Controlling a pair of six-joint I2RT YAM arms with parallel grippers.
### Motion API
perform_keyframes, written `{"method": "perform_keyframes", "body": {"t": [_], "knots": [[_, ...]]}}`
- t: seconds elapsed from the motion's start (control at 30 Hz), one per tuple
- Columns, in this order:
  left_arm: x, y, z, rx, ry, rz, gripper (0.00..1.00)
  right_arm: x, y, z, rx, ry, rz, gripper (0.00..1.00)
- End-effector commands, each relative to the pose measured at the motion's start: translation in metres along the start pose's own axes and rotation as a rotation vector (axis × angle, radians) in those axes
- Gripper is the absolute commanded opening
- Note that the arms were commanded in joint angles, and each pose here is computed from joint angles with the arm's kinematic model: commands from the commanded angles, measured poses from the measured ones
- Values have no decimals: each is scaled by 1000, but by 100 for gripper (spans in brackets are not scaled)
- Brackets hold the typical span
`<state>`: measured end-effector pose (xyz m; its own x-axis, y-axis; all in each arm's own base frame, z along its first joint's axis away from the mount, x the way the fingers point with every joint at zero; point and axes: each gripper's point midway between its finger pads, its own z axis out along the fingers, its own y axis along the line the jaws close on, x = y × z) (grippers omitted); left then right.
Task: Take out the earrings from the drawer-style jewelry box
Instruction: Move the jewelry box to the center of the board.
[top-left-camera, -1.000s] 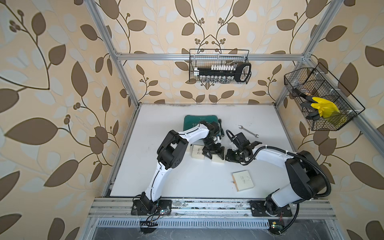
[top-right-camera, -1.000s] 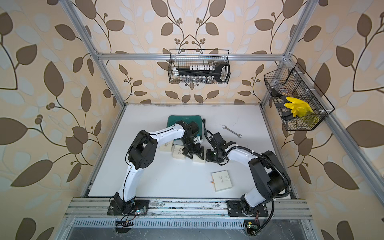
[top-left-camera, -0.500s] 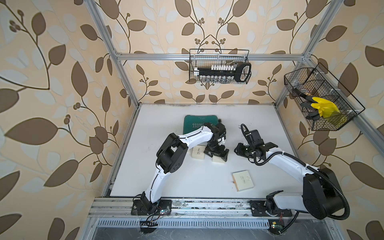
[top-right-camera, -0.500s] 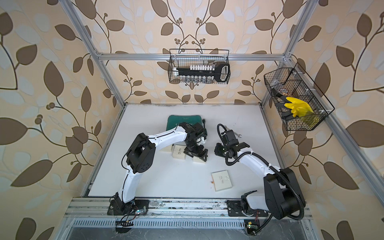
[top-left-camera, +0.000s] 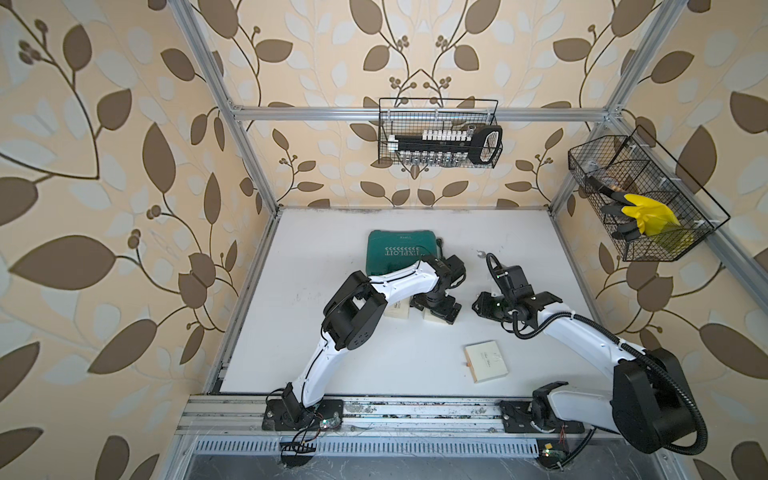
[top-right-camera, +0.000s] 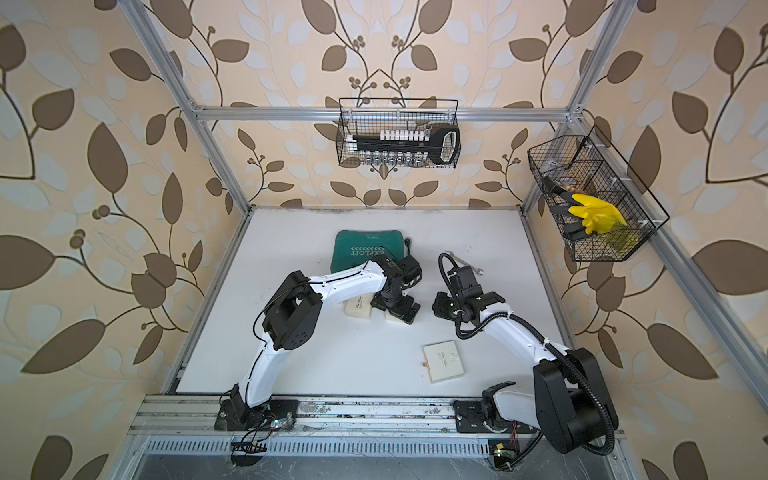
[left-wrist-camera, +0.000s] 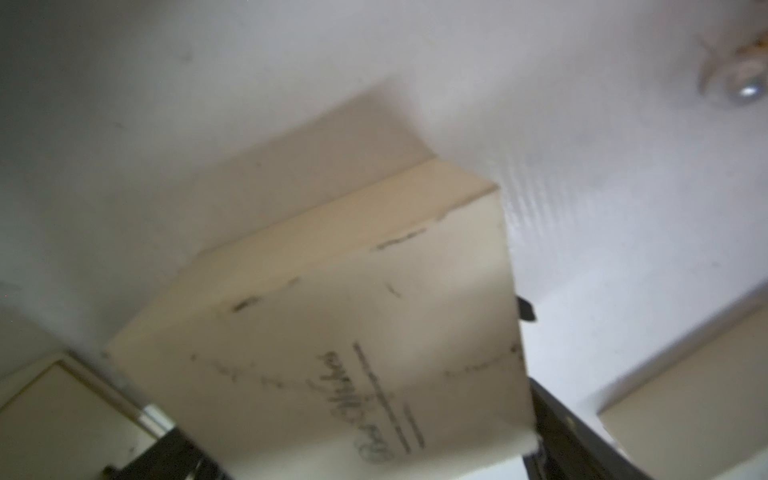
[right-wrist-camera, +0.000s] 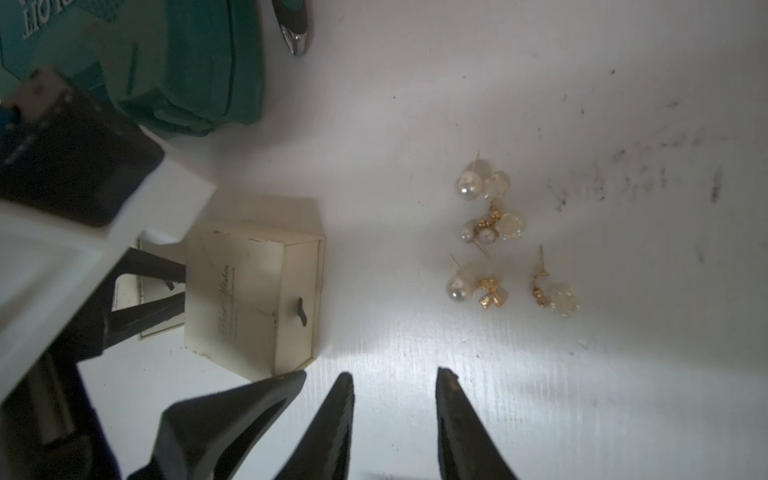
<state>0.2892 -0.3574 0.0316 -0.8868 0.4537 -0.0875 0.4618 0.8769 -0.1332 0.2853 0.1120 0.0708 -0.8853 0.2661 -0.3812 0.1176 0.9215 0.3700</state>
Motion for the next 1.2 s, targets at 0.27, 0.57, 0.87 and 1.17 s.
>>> {"method": "perform_keyframes", "body": {"t": [0.27, 0.57, 0.87, 1.17], "knots": [[0, 72, -27, -275, -55, -166, 99, 12, 1, 5, -16, 72, -44, 37], [-12, 29, -84, -28, -183, -117, 99, 38, -36, -32, 144, 62, 57, 44], [2, 15, -121, 92, -250, -111, 99, 88, -47, -60, 189, 263, 121, 66], [22, 19, -113, 105, -213, -141, 99, 136, -43, -86, 154, 433, 243, 72]]}}
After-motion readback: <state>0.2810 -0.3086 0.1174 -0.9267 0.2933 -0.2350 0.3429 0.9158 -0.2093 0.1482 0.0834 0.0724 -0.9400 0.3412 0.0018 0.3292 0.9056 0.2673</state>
